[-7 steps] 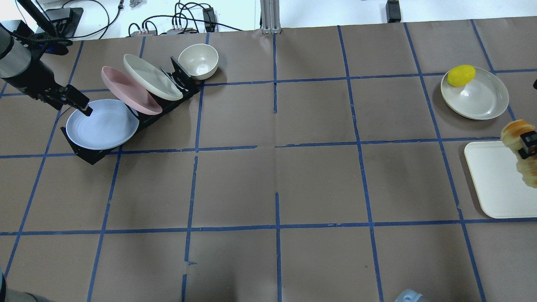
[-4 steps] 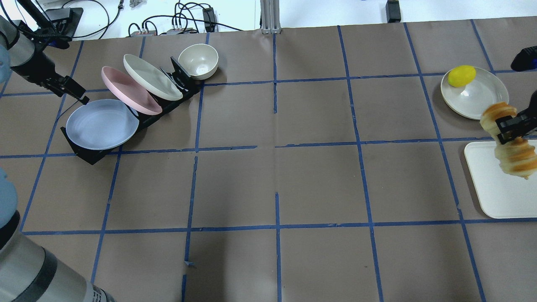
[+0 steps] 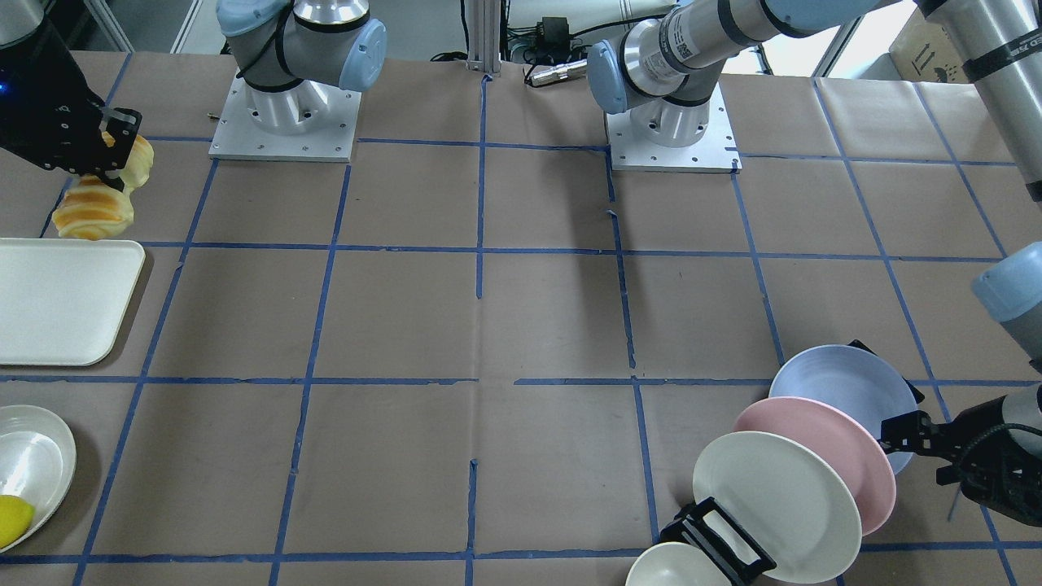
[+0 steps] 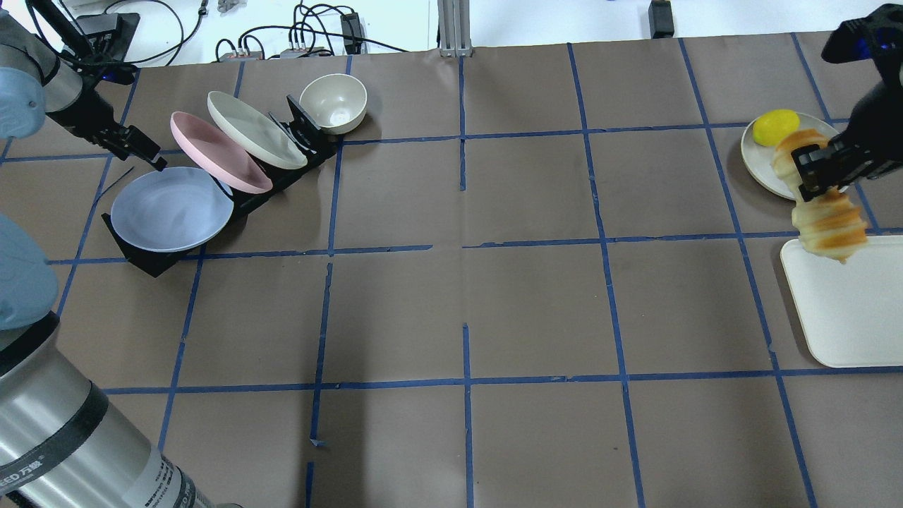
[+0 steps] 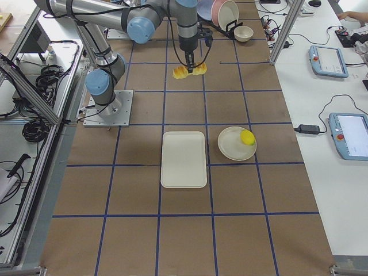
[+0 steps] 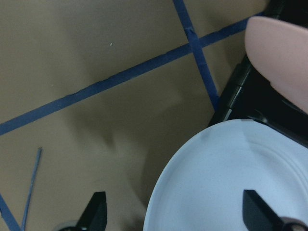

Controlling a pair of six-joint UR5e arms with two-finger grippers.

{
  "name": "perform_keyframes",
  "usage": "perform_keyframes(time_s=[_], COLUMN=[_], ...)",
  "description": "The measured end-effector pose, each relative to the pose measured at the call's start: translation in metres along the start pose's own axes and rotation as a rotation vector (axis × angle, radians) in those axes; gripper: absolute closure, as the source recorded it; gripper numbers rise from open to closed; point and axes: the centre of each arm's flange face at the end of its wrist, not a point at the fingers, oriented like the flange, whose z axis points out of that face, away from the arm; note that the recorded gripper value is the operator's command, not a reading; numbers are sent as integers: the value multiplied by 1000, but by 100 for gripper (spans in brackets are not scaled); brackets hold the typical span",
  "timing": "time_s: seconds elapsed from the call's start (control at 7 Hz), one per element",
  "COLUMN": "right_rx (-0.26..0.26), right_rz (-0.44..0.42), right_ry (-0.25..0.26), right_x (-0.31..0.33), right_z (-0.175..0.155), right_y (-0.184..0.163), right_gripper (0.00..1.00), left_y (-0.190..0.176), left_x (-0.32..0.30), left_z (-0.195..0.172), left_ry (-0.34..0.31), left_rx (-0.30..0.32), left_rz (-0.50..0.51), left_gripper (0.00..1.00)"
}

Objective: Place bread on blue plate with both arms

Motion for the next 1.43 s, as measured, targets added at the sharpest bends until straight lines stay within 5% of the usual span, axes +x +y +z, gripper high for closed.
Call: perform_keyframes(time_s=[0.14,0.43,0.57,1.14,1.43], right_rx=[-36,-80,-97,-150,-155], right_rz=[8,20,22,-10,-16], right_ry=[-9,-7,-7,-8,-5], right_x=[-23,-76,-90,-119,-124], right_z=[-10,-12,-9,-7,-7], right_y=[-18,-31,-32,-21,-20], right_gripper=[92,92,92,92,92], left_y=[2,18,23,21,26], left_x=[-4,-24,-29,-24,-4], left_z=[12,27,29,14,-44], left_ry=[14,39,44,30,17], left_rx=[-9,-25,-33,-30,-23], left_rz=[-4,-39,-54,-66,-68], left_gripper=[3,80,92,100,100])
